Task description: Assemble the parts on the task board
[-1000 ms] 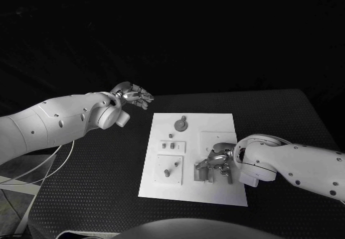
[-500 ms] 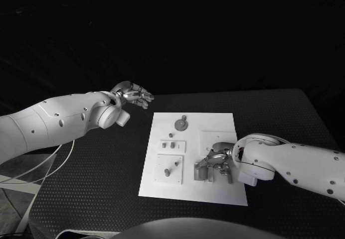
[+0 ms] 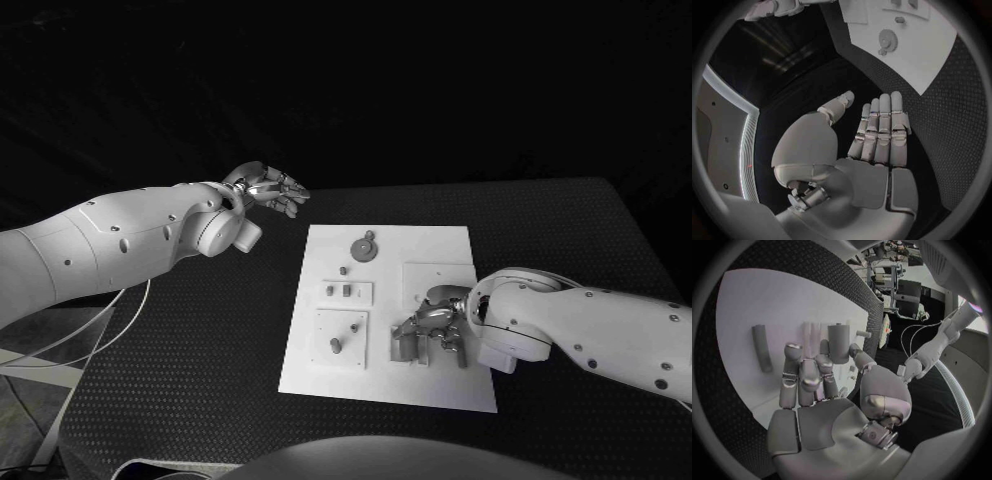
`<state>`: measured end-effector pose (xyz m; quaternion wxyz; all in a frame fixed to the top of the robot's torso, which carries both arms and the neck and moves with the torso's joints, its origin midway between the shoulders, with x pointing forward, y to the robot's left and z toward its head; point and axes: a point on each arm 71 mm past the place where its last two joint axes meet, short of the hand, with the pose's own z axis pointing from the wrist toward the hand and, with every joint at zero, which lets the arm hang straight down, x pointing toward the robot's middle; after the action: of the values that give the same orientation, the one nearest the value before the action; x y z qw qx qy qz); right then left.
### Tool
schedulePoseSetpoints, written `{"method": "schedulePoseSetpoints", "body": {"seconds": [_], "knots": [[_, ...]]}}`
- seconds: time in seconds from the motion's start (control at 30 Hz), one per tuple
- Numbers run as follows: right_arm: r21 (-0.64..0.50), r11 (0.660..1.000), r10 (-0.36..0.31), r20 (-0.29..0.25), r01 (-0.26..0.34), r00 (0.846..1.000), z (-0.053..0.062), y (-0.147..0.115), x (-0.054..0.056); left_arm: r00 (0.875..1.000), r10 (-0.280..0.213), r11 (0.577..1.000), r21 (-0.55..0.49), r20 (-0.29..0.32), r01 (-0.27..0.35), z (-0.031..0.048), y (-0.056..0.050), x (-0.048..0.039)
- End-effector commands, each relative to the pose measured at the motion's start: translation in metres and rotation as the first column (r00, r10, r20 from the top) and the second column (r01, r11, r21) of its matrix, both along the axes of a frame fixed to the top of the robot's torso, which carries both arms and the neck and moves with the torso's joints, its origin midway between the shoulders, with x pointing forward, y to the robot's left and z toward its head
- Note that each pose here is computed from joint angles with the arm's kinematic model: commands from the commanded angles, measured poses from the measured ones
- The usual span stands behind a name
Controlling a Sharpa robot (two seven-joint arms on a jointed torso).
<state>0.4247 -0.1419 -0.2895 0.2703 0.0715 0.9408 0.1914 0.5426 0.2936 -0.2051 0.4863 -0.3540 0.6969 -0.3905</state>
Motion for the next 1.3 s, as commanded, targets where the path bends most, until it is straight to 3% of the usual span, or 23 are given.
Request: {"method": "schedulePoseSetpoints", "body": {"seconds": [0.03, 1.3], "knots": [[-0.01, 1.0, 0.008, -0.011, -0.008, 1.0, -0.0026, 0.0005, -0.0017, 1.0, -0.012, 1.0, -0.009, -0.002, 0.012, 0.0004, -0.0014, -0.0001], [-0.013, 1.0, 0.018, -0.022, -0.018, 1.0, -0.0039, -0.0009, -0.0025, 1.0, -0.011, 1.0, -0.008, -0.002, 0.011, 0.0004, -0.0012, 0.0002]]}}
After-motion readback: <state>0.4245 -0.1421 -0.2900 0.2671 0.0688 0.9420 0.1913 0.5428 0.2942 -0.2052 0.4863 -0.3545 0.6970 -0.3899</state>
